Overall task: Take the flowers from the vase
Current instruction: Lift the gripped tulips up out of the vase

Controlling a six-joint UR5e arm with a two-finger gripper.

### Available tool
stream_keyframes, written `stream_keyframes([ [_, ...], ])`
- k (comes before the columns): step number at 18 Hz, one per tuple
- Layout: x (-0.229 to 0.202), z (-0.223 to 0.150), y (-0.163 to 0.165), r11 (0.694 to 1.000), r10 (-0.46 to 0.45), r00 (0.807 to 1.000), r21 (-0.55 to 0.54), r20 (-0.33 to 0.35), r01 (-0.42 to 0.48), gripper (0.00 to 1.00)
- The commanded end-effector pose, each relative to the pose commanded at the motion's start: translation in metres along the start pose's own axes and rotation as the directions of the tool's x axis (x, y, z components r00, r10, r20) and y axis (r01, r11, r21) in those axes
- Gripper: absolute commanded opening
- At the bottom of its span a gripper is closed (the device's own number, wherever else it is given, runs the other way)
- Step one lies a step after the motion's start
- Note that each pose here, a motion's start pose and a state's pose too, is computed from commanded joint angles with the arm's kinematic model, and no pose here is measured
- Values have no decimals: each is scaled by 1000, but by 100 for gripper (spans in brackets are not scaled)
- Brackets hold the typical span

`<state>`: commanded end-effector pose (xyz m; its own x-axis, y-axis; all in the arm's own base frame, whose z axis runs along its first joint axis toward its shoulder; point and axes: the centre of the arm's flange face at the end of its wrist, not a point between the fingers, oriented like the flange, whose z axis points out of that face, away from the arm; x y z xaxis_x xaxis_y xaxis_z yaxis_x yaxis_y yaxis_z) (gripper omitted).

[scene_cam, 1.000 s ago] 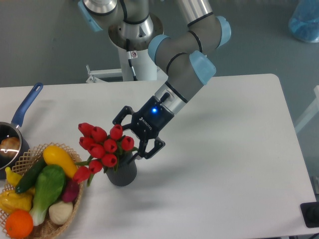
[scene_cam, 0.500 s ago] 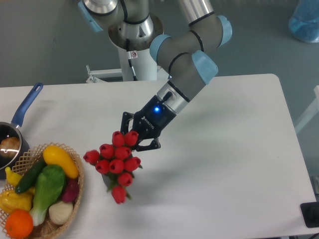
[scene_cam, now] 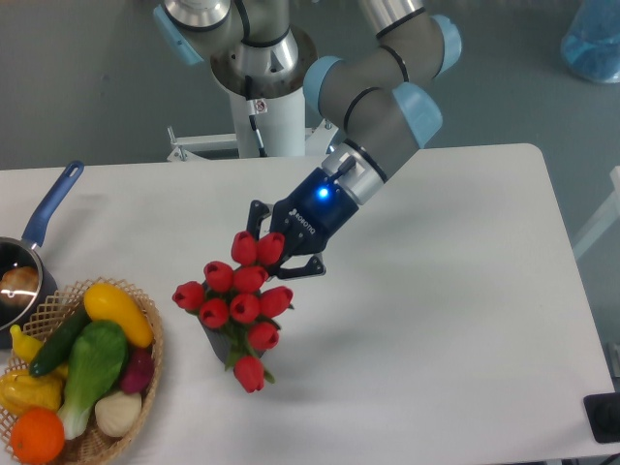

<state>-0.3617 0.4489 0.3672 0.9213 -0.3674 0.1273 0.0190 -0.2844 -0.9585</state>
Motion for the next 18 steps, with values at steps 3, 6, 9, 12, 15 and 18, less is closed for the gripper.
stream_keyframes([
  [3, -1, -8, -8, 999, -8, 1000, 35, 0, 8, 0],
  [6, -1, -14, -10, 999, -8, 1000, 47, 7, 7, 0],
  [9, -3, -25, -17, 997, -13, 1000, 81, 13, 12, 0],
  [12, -5, -36, -28, 995, -27, 999, 101, 25, 24, 0],
  [15, -10, -50, -39, 991, -40, 999, 126, 37, 35, 0],
  [18, -18, -71, -55, 984, -50, 998, 173, 48, 41, 0],
])
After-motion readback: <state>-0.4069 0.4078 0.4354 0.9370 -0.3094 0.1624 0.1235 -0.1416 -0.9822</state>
